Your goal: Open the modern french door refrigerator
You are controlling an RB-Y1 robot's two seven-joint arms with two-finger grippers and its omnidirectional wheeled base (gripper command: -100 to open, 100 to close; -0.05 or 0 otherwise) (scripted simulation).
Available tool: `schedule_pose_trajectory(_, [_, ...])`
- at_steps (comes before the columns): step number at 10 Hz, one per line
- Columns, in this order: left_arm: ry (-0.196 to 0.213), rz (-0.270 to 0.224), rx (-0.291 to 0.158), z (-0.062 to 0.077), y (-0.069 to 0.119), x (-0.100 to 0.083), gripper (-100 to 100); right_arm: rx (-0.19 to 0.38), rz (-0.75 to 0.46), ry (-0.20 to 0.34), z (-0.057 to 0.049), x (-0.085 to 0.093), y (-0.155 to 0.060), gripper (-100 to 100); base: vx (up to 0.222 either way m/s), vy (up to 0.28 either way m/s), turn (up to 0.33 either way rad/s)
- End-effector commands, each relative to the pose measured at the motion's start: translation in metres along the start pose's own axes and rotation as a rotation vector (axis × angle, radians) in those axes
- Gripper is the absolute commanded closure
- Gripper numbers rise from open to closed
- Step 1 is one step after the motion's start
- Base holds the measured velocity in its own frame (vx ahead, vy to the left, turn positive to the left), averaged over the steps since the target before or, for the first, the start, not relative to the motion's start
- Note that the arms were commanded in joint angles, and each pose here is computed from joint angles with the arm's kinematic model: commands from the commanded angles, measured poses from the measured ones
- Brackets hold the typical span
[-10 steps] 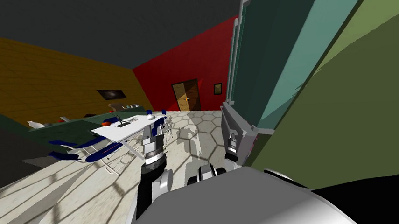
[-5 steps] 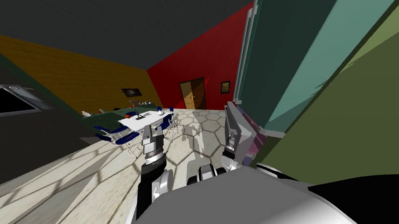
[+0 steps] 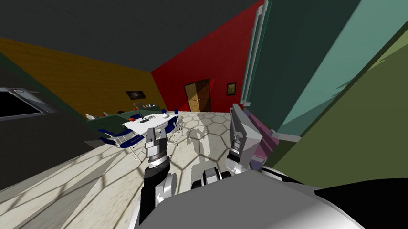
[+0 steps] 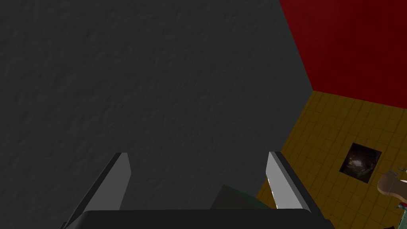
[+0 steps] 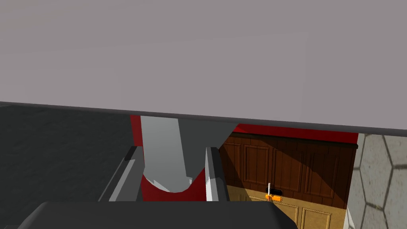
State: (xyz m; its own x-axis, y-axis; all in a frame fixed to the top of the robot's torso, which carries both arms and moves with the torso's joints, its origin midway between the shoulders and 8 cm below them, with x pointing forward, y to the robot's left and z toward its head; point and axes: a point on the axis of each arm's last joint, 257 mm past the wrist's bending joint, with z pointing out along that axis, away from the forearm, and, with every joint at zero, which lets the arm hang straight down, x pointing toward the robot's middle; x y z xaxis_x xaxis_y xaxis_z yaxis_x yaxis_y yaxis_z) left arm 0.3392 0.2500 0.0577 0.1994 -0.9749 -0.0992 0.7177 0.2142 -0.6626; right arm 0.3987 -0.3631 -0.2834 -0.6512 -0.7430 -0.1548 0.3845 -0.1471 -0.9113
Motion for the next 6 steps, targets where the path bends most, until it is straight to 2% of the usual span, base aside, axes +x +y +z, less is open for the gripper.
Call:
schedule_pose_trajectory(1, [0.000,0.000,0.000,0.0000,0.0000,0.0000,0,-0.029,-0.017,0.007,-0.0048,0.0033,0.0084,100,0.131,0.180,0.025])
schedule_pose_trajectory(2, [0.000,0.000,0.000,0.0000,0.0000,0.0000,0,-0.009,-0.008,0.006,-0.0025,0.0009,0.0030,100,0.047,0.098,0.004])
schedule_pose_trajectory(6, [0.000,0.000,0.000,0.0000,0.0000,0.0000,0,-0.023,-0.018,0.019,-0.0074,-0.0005,0.0059,100,0.115,0.154,0.026])
